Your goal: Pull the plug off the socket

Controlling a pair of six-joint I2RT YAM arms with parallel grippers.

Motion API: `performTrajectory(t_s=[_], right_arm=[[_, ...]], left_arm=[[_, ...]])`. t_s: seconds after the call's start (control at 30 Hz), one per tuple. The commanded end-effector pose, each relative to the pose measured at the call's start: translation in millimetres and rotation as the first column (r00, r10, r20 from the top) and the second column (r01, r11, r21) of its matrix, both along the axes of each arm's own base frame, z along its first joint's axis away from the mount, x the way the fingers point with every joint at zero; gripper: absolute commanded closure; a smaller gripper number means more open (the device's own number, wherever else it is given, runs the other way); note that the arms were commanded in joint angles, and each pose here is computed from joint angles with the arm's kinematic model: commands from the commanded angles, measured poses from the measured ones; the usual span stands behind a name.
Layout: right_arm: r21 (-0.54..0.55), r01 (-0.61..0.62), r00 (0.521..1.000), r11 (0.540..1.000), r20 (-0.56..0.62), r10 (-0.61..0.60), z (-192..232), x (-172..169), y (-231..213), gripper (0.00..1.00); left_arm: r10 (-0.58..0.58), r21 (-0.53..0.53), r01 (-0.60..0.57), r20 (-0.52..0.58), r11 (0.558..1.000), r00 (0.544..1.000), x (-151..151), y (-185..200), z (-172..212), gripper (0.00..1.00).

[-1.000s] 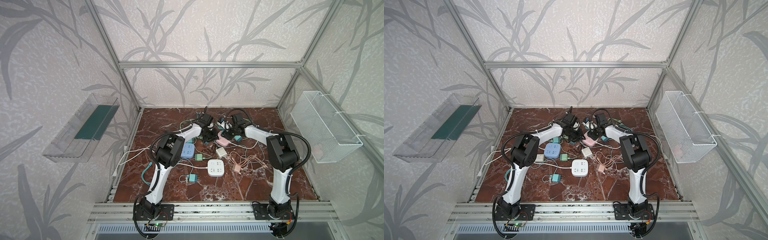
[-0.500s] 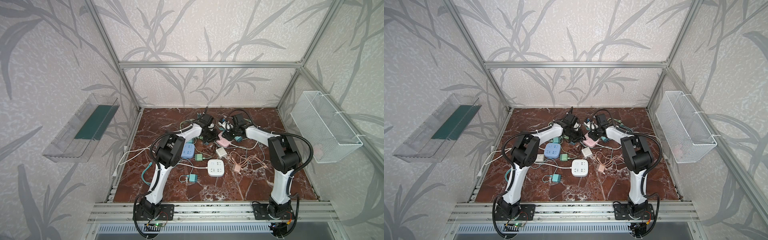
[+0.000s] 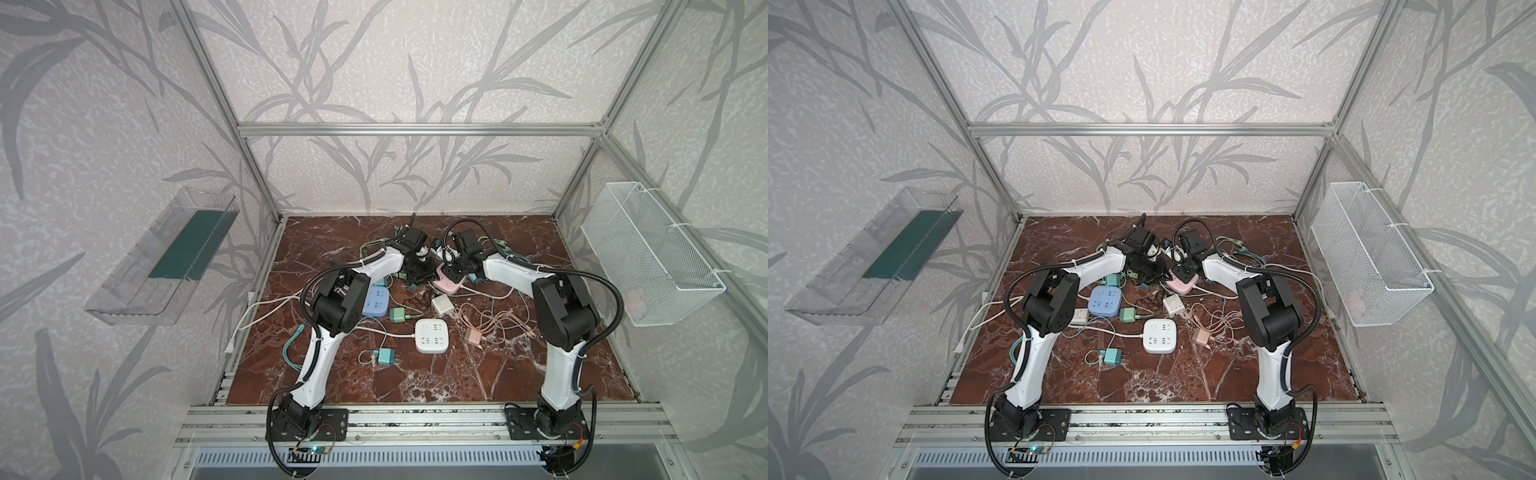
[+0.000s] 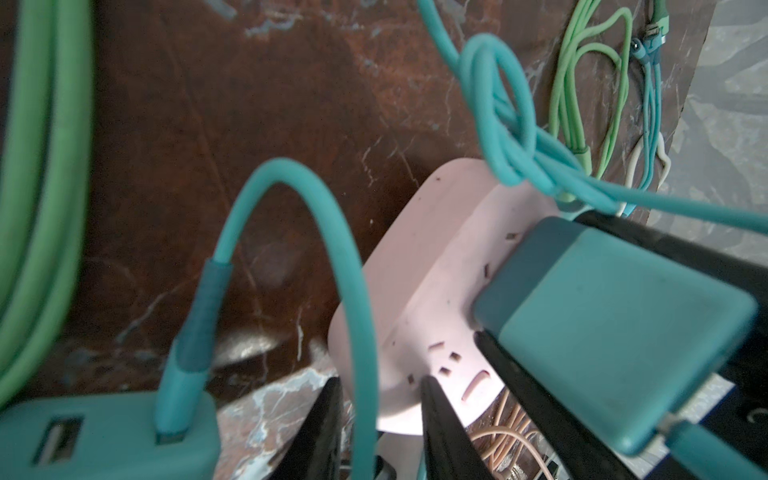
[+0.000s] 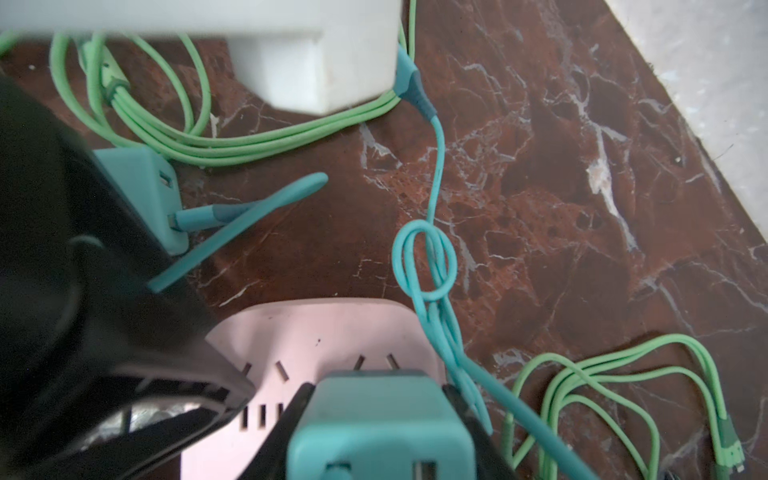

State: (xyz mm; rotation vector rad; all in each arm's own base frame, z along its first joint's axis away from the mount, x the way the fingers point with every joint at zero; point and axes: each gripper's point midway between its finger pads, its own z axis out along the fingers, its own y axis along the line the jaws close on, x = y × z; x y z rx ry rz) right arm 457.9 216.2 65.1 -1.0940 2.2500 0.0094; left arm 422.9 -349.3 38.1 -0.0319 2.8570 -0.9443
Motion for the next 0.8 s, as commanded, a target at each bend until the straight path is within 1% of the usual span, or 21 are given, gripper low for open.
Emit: performTrajectory(t_s=[0.0,0.17,0.2,0.33,0.4,0.43,0.5,0.6,0.67,0.7,0.77], right_arm=[[0.024,0.007,0.994,1.0,0.106,-0.01,33.1,15.7,10.2,0.9],[0.171,0.045,0.998,0.984,0.029,-0.051,41.1,18.5,13.3,0.9],[0.181,0.055,0.998,0.982,0.02,-0.059,41.0,19.8,12.6,0.9],[0.166,0.071,0.997,0.984,-0.014,-0.07,35.1,21.6,11.5,0.9],[0.175,0.049,0.999,0.983,-0.028,-0.045,32.9,17.9,16.3,0.9],[0.17,0.037,0.999,0.985,-0.027,-0.032,32.0,15.8,18.4,0.9],[0.124,0.009,1.0,0.992,-0.008,-0.008,28.1,11.7,20.7,0.9],[-0.006,-0.051,0.998,0.999,0.039,0.051,21.3,4.0,25.1,0.9],[-0.082,-0.058,0.996,0.995,0.066,0.063,18.1,2.3,24.4,0.9],[-0.09,-0.059,0.995,0.994,0.069,0.066,18.1,2.0,24.5,0.9],[-0.071,-0.045,0.996,0.996,0.074,0.05,21.3,3.7,24.3,0.9]], left_arm=[[0.033,0.204,0.003,-0.171,0.979,0.985,-38.5,32.6,-78.6,0.68],[0.029,0.206,0.008,-0.175,0.979,0.984,-39.6,32.8,-78.4,0.68],[0.028,0.206,0.009,-0.175,0.979,0.984,-40.0,32.8,-78.3,0.68],[0.04,0.193,-0.004,-0.179,0.981,0.983,-40.3,31.6,-78.8,0.68],[0.041,0.186,-0.007,-0.182,0.983,0.982,-40.4,30.1,-79.1,0.68],[0.041,0.185,-0.006,-0.184,0.983,0.982,-40.6,29.7,-80.0,0.68],[0.044,0.187,-0.008,-0.189,0.982,0.981,-41.0,30.2,-81.0,0.68],[0.057,0.181,-0.02,-0.198,0.983,0.979,-41.2,30.0,-82.8,0.68],[0.069,0.159,-0.037,-0.202,0.987,0.977,-39.8,27.0,-82.0,0.68],[0.078,0.146,-0.048,-0.204,0.988,0.976,-38.7,25.3,-82.2,0.68],[0.09,0.128,-0.064,-0.21,0.99,0.974,-37.2,23.0,-82.8,0.69]])
